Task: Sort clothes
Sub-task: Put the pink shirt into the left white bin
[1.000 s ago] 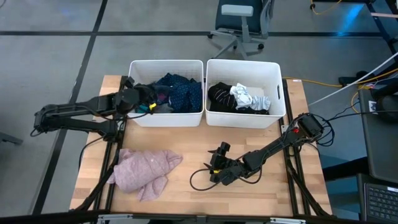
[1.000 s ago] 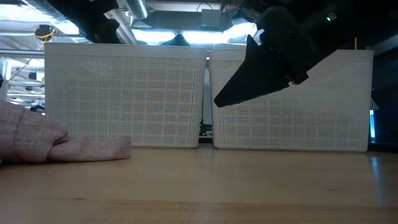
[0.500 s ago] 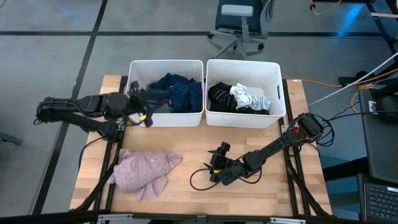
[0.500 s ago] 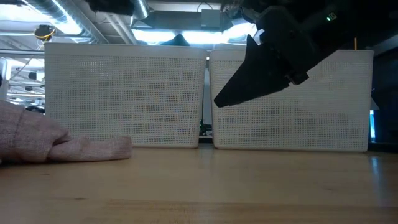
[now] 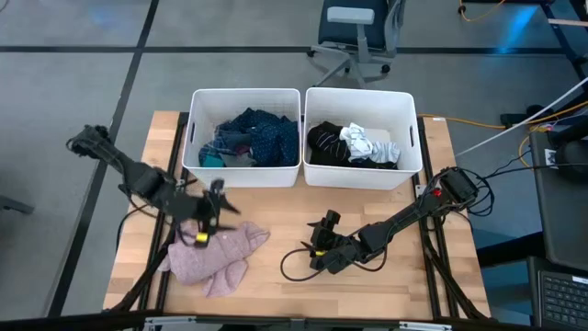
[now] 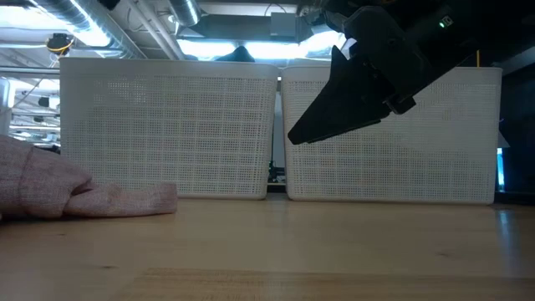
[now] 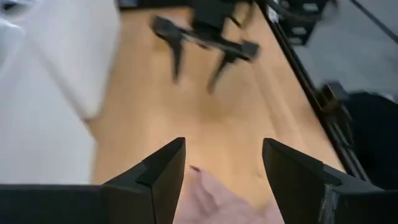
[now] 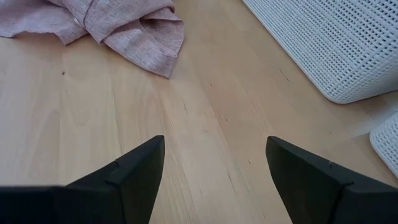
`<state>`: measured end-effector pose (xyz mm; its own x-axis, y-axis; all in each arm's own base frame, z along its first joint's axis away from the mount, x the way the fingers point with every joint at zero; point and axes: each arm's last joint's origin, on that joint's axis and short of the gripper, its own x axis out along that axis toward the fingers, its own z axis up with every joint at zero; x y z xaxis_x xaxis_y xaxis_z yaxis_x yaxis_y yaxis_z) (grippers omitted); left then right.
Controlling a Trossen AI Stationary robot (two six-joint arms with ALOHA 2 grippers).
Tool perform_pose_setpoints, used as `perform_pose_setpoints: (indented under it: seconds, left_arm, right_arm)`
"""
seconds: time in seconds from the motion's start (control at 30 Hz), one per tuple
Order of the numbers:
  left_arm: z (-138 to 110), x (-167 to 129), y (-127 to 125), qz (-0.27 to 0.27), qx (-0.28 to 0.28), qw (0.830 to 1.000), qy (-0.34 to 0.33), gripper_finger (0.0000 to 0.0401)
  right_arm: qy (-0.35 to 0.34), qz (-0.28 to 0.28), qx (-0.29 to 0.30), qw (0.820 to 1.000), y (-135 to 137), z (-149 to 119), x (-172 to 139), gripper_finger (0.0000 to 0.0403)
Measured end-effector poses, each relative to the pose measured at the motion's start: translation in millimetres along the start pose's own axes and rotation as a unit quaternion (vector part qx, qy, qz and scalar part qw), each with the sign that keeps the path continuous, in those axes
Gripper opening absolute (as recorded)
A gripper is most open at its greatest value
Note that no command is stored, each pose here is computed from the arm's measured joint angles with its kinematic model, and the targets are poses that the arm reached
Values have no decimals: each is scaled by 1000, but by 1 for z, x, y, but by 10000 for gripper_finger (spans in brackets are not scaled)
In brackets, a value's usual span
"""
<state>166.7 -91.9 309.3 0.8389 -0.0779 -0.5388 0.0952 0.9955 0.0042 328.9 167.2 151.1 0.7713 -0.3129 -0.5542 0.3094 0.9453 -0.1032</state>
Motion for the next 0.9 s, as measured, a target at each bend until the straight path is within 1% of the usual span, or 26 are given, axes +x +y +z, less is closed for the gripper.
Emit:
perform_pose_setpoints:
  seconds: [0.13,0.3,0.53,0.63,0.7,0.77,0.9]
  left_arm:
    - [-9,17,-23,-18,-4,999,42,203]
    - [-27,41,-46,-10,-24,993,115,203]
    - [-62,60,-72,3,-74,966,247,203]
    - [-75,64,-77,35,-90,953,287,203]
    - [-84,68,-80,60,-91,945,310,203]
    - [-92,74,-85,71,-86,939,325,203]
    - [-105,93,-98,45,-68,931,356,203]
  right_arm:
    - [0,0,0,1000,0,0,0,280]
    - [0,0,0,1000,0,0,0,280]
    - [-1,-1,0,1000,0,0,0,280]
    - [-1,-1,0,1000,0,0,0,280]
    - [-1,-3,0,1000,0,0,0,280]
    - [-6,-13,-1,1000,-1,0,0,280]
    - [-14,-28,-2,1000,-2,1,0,280]
